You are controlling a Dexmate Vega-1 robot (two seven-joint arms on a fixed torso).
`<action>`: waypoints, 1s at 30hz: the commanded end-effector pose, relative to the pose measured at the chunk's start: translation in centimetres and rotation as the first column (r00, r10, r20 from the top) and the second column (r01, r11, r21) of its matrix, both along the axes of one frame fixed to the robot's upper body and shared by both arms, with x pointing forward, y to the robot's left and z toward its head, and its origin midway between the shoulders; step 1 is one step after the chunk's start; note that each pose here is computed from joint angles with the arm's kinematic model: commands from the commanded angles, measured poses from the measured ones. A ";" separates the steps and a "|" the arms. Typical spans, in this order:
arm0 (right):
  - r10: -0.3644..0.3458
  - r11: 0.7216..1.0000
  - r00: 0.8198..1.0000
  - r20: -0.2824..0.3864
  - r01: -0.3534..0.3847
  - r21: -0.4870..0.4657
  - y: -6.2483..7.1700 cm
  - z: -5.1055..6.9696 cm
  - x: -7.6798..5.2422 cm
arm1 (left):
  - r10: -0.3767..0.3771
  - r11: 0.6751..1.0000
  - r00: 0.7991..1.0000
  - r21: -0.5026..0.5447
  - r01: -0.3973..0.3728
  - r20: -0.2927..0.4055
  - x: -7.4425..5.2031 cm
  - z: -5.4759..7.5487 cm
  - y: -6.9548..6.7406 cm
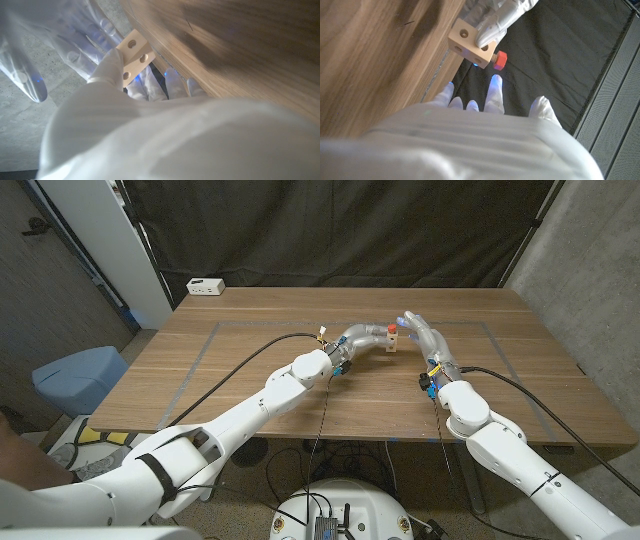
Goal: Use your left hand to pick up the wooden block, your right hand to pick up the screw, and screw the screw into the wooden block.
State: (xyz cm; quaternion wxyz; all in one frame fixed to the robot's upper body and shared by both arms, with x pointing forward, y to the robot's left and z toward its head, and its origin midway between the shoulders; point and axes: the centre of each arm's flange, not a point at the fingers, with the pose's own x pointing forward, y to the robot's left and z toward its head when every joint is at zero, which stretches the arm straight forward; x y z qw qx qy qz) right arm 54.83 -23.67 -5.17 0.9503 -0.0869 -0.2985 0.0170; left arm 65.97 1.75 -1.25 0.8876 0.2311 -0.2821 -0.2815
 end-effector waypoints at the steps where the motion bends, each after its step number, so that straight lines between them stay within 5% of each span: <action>1: 0.020 0.999 1.000 -0.021 -0.020 -0.025 0.0 0.2 0.3 | 0.002 1.000 1.000 0.001 -0.002 0.000 -0.1 -0.1 0.0; 30: 0.012 0.998 0.999 -0.036 -0.014 -0.057 -0.3 0.6 -0.1 | 0.006 1.000 1.000 0.002 -0.006 0.001 -0.1 -0.2 -0.1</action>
